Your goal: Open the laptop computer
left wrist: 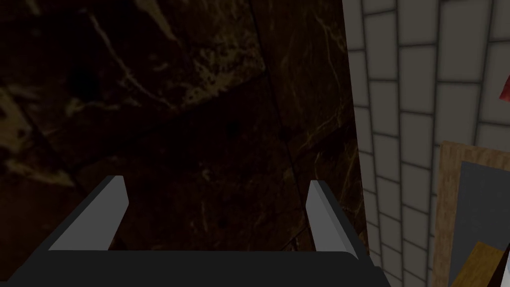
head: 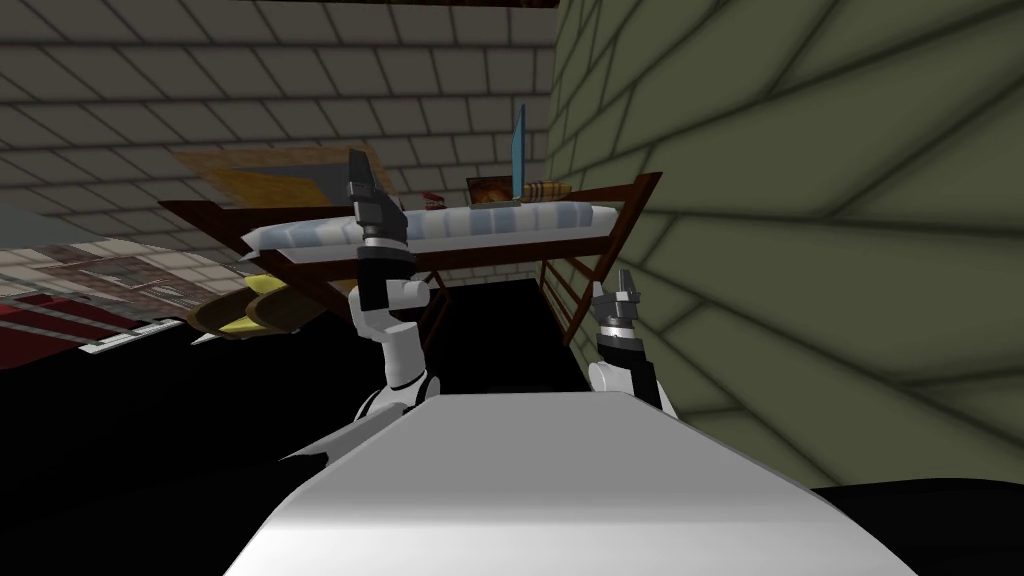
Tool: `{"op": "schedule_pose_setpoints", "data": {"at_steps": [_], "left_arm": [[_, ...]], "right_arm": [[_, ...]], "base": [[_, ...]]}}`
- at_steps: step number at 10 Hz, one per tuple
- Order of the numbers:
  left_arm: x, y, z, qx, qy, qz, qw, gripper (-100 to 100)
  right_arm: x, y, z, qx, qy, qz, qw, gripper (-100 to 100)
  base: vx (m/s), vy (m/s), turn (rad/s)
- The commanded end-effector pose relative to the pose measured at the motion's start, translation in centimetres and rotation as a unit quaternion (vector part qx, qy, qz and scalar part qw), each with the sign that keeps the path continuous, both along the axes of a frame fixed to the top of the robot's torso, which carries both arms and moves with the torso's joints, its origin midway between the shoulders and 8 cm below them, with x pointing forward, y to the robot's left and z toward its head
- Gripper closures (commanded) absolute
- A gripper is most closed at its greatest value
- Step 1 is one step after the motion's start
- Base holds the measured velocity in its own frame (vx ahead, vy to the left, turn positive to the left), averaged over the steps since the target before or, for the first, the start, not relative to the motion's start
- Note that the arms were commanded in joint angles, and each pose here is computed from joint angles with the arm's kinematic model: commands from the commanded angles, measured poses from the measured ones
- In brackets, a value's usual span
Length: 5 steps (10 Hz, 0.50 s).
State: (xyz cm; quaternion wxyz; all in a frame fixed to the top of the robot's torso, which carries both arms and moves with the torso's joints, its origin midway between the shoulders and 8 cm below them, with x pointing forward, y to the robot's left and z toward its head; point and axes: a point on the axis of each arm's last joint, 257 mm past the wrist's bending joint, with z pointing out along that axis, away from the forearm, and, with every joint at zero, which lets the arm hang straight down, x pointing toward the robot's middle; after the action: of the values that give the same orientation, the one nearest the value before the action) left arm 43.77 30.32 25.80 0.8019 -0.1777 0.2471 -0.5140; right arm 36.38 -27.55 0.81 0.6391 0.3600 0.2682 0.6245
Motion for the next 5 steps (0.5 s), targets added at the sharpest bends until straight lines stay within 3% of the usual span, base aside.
{"op": "schedule_pose_setpoints", "data": {"at_steps": [1, 2, 3, 5], "left_arm": [[0.3, 1.2, 2.1, -0.012, -0.004, 0.013, 0.9998, -100], [0.0, 0.9, 2.9, -0.012, -0.012, 0.01, 0.9998, -100], [0.7, 2.6, 3.5, -0.024, -0.004, 0.028, 0.9993, -100], [0.2, 2.0, 5.3, -0.027, -0.018, 0.021, 0.9993, -100]], "right_arm": [[0.0, 0.0, 0.0, 0.0, 0.0, 0.0, 1.0, 0], [0.0, 0.0, 0.0, 0.0, 0.0, 0.0, 1.0, 0], [0.0, 0.0, 0.0, 0.0, 0.0, 0.0, 1.0, 0], [0.0, 0.0, 0.0, 0.0, 0.0, 0.0, 1.0, 0]], "base": [[0.006, -0.052, 0.025], [0.005, -0.028, 0.001], [0.012, -0.047, 0.02], [0.012, -0.043, 0.014]]}}
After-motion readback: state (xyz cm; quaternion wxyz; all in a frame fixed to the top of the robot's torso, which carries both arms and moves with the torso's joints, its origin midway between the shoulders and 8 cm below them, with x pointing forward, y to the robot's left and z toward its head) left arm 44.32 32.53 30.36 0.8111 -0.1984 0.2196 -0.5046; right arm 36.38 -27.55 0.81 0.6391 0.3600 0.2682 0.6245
